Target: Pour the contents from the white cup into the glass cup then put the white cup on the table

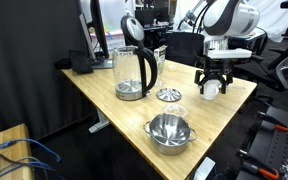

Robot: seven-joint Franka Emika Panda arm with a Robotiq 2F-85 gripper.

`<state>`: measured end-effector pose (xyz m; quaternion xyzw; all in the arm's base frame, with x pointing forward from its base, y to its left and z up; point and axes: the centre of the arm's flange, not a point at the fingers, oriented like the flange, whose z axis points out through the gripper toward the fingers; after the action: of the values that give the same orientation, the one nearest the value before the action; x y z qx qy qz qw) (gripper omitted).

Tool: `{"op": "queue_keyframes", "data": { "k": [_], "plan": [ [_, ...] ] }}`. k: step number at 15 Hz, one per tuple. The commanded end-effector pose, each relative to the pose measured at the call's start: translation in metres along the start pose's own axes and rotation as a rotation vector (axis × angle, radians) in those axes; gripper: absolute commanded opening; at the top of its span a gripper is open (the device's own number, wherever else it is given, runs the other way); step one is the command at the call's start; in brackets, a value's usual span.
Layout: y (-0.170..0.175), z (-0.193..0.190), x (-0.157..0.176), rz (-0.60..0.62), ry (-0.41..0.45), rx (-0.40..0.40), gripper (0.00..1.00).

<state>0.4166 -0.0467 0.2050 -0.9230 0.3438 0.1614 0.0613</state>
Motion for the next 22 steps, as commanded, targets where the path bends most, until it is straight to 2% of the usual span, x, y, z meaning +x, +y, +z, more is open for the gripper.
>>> {"op": "queue_keyframes", "data": {
  "k": [1,5,13,17,22],
  "plan": [
    [0.001,0.004,0.001,0.031,0.01,0.002,1.0],
    [0.003,0.006,-0.004,0.036,0.004,0.002,1.0],
    [-0.002,-0.017,-0.016,0.006,0.074,0.018,1.0],
    [-0.001,-0.018,-0.025,0.003,0.077,0.03,1.0],
    [-0.002,-0.015,-0.029,-0.02,0.123,-0.007,1.0]
  ]
}}
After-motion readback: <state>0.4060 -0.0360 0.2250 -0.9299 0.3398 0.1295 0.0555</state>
